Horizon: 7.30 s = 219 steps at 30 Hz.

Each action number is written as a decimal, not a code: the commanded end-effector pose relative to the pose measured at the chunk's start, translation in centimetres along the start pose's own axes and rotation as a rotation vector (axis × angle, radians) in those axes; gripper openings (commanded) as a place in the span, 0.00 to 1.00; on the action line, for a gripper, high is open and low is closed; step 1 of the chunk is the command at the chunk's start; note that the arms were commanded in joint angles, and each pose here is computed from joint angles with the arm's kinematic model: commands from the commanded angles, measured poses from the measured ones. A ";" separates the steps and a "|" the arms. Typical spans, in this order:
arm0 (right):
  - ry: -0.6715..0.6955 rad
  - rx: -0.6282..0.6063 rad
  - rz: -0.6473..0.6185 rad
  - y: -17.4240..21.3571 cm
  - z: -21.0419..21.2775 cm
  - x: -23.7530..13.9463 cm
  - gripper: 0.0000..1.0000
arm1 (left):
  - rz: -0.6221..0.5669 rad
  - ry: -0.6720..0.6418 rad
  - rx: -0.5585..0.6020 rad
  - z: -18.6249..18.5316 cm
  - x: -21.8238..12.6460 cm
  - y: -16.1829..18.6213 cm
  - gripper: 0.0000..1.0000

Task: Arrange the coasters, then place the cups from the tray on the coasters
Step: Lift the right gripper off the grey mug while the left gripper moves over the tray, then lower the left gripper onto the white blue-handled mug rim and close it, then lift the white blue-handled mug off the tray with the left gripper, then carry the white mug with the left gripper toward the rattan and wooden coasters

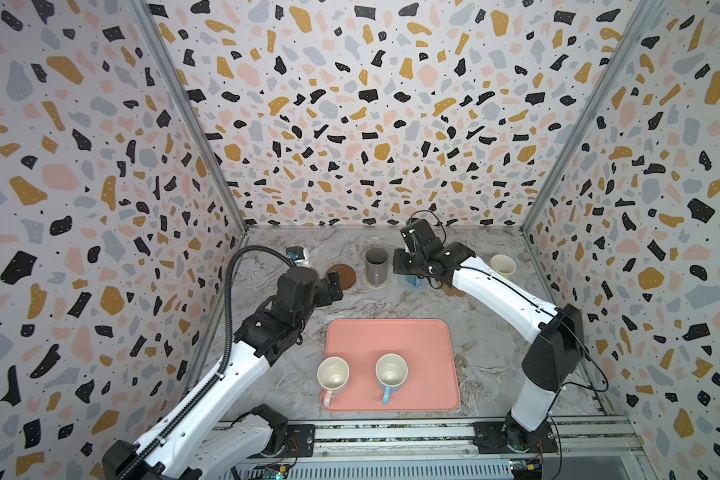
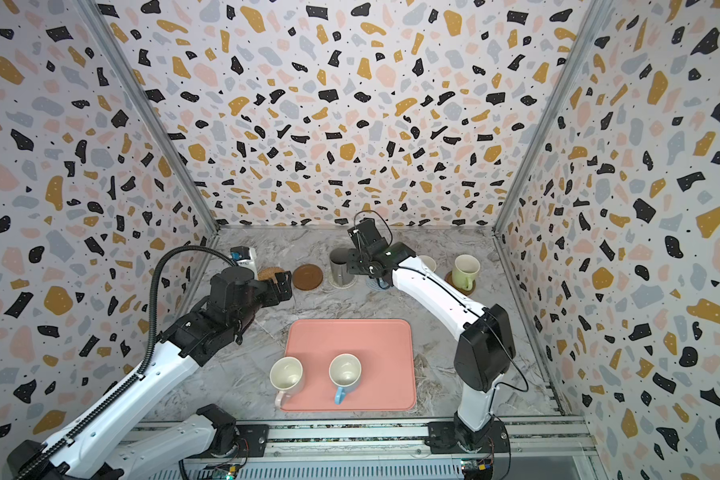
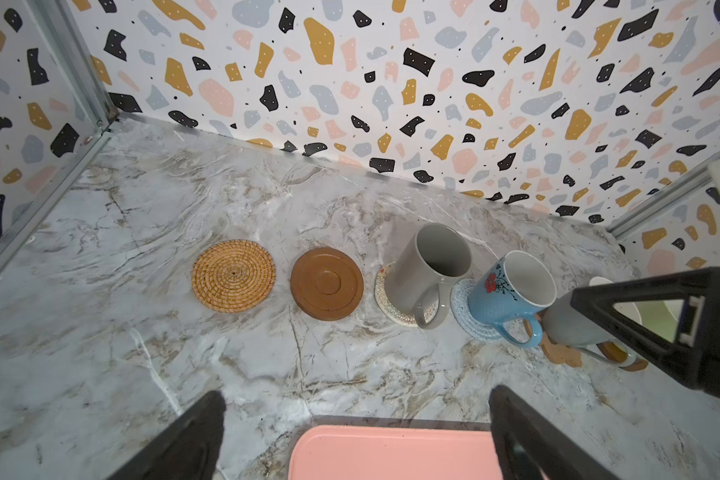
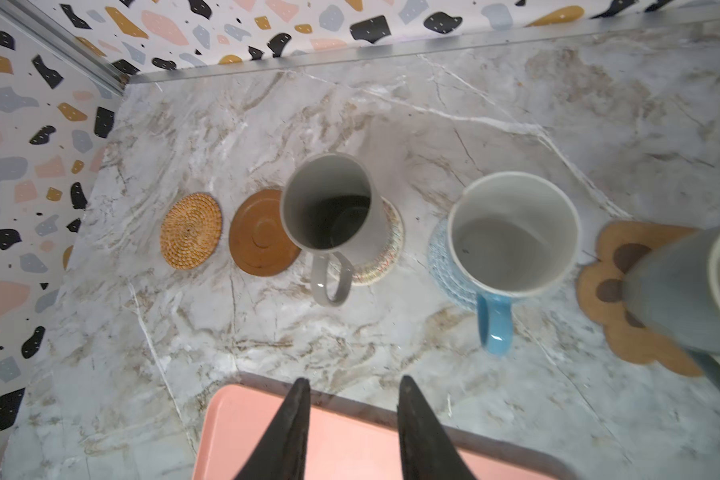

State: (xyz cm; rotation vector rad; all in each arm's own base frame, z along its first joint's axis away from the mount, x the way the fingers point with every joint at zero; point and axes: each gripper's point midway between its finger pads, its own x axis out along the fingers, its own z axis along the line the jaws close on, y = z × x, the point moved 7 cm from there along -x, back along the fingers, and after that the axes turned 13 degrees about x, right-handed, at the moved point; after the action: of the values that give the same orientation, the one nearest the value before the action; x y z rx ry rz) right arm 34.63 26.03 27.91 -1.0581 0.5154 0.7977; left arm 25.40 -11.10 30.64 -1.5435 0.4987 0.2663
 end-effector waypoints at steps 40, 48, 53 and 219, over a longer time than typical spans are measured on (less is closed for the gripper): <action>0.047 0.082 -0.012 3.2 -16.2 -4.9 0.40 | 0.626 0.439 0.322 -17.5 -7.9 12.6 0.92; 0.051 0.097 -0.007 4.0 -16.9 -4.8 0.40 | 0.708 0.398 0.336 -16.8 -8.7 15.0 0.87; 0.047 0.106 -0.007 3.9 -17.0 -4.9 0.40 | 0.749 0.413 0.341 -16.6 -8.7 16.3 0.83; 0.185 0.272 -0.029 6.2 -19.3 -8.1 0.39 | 0.404 -0.006 0.163 -2.1 15.2 4.5 0.09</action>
State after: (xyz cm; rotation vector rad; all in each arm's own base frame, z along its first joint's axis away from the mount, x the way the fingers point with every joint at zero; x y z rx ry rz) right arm 25.31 8.00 22.20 -0.8826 0.7216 0.6069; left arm 34.14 -14.91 17.17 -1.2220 0.8839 0.6214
